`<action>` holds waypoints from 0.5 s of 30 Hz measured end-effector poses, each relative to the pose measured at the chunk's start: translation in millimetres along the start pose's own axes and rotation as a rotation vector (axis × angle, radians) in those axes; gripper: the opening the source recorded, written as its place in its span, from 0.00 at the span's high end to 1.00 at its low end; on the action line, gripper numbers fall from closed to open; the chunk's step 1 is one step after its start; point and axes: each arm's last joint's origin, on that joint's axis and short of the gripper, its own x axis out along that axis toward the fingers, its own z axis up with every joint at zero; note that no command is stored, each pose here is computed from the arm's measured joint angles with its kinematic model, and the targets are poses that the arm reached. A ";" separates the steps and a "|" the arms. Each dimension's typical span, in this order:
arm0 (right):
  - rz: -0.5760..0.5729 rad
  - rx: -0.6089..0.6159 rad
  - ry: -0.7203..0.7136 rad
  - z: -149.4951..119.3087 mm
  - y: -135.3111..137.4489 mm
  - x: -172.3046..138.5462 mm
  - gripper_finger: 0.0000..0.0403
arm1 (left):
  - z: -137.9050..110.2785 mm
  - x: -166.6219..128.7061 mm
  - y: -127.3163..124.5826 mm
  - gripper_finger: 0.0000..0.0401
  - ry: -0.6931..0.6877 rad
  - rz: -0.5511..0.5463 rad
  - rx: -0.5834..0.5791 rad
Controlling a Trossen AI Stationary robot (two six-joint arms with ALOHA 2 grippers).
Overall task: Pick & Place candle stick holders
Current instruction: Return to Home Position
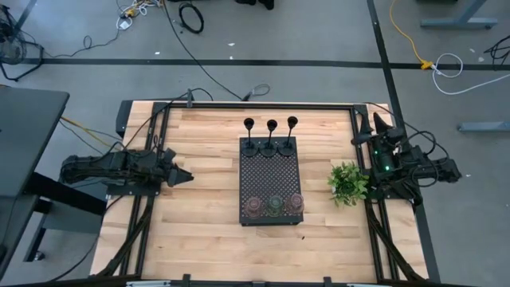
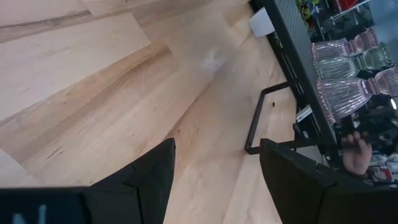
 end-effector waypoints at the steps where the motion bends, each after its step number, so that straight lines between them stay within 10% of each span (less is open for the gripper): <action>1: -0.009 0.089 0.018 -1.0 0.3 -0.4 0.43 | 0.0 0.0 0.0 0.41 0.000 0.000 0.000; 4: -0.116 0.468 0.133 -13.5 5.4 -3.9 0.43 | 0.0 0.0 0.0 0.41 0.000 0.000 0.000; 7: -0.022 0.340 0.181 -34.5 17.0 -10.0 0.43 | 0.0 0.0 0.0 0.41 0.000 0.000 0.000; 15: 1.211 0.228 0.192 -40.9 46.0 -32.8 0.43 | -1.0 0.1 -0.3 0.41 0.011 -0.005 0.006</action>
